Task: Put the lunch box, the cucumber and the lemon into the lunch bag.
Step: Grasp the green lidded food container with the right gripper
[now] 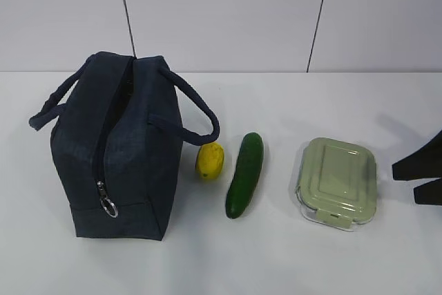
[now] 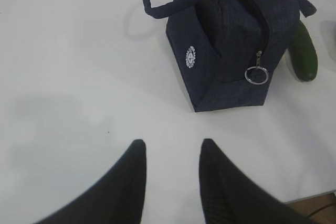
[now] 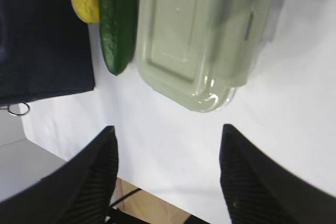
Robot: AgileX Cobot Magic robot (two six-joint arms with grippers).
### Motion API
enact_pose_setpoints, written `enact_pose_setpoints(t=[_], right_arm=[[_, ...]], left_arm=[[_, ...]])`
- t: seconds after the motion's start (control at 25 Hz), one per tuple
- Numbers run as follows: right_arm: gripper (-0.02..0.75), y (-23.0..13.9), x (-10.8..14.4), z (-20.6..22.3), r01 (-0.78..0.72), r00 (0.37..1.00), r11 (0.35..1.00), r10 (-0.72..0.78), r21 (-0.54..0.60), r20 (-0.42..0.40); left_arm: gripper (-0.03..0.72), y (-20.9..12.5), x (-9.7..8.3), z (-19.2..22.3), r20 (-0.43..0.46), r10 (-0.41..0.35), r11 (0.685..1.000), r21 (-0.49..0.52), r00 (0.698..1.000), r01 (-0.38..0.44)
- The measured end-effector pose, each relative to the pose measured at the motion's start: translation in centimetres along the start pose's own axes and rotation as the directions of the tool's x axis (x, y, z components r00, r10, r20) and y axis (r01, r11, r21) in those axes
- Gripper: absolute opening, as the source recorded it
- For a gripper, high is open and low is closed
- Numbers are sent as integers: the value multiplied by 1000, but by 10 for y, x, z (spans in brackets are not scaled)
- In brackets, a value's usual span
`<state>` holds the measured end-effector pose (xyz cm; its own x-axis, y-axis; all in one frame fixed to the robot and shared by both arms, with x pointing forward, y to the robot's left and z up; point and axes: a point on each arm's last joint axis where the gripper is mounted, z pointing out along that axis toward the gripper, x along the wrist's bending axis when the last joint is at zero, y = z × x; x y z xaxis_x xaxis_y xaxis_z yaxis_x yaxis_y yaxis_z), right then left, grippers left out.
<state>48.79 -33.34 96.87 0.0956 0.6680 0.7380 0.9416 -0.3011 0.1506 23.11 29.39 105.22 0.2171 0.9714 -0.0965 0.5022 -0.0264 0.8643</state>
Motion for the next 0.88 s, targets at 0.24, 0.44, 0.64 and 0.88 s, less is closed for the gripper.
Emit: enact_pose_setpoints(t=[0.24,0.44,0.64,0.88], right_arm=[[442,-1,-3,0,17,999,1000,-18,10,31],[461,3,-7,0,21,997,999,-18,-29,73],[587,9,-11,-1,21,992,995,-9,-93,125],[578,18,-8,-2,53,995,979,-35,-195,94]], left_arm=[[244,0,0,0,0,0,1000,0,1000,0],[244,0,0,0,0,0,1000,0,1000,0],[244,0,0,0,0,0,1000,0,1000,0],[244,0,0,0,0,0,1000,0,1000,0]])
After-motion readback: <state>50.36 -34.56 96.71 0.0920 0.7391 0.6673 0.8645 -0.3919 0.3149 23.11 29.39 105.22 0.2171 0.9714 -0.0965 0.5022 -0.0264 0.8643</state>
